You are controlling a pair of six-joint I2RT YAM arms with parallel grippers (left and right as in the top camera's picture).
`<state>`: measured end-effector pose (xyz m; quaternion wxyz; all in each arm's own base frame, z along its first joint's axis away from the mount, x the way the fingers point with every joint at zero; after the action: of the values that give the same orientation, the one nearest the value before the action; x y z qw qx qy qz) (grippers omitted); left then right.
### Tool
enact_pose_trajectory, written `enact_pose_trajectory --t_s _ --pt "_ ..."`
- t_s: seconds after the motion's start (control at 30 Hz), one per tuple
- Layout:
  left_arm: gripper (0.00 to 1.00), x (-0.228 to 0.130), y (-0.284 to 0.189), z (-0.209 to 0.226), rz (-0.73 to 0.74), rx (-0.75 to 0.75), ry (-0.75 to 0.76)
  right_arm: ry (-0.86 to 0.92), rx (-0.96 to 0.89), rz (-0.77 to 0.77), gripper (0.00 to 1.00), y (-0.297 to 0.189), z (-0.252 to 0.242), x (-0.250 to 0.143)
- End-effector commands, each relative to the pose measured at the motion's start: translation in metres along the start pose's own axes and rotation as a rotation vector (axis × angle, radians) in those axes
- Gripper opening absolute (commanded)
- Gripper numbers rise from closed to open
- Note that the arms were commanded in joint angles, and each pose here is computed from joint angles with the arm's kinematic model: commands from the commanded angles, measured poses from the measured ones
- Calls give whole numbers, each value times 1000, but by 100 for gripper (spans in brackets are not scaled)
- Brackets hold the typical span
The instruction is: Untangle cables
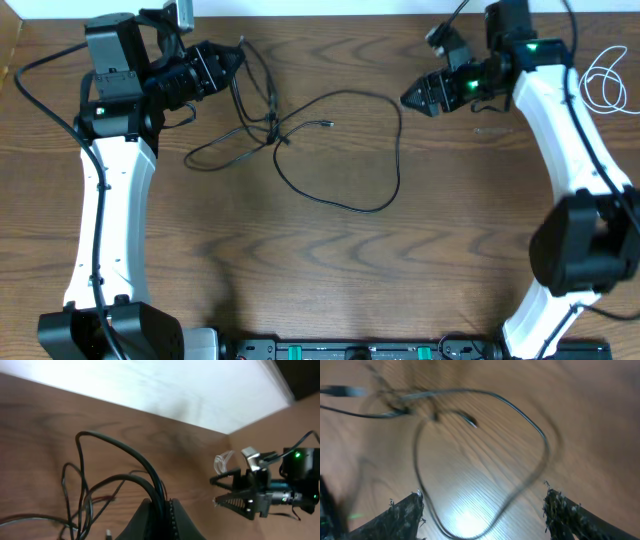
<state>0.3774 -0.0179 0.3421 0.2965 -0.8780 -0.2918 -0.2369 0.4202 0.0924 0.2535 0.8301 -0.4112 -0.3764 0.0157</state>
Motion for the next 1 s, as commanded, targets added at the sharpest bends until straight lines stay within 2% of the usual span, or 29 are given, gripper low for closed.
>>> enact_pose_trajectory --t_s 0.0,0.23,0.6,0.8,0.97 --pt "8 3 -6 -19 27 -143 8 -89 125 -50 75 6 24 10" --pt "9 1 -7 -25 59 -205 -16 -92 180 -79 66 43 63 32" --pt "13 -7 6 -38 95 -222 -14 251 5 -126 63 113 114 53" --pt "13 -10 9 -42 108 -230 -10 404 -57 -162 56 151 129 52" --pt "13 -11 9 -42 110 -230 -13 461 -58 -191 47 172 126 51"
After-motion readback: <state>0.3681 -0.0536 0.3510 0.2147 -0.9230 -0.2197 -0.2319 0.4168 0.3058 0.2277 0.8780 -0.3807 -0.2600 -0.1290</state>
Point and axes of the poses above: each gripper's point midway between its finger pads, its own y axis out along the fingers, its own z axis along the line the jaws close on, x = y × z, the point moved 9 cm from there along -y, back along the fingers, and after that the axes turned 3 degrees about -y, right-handed, at the moved point
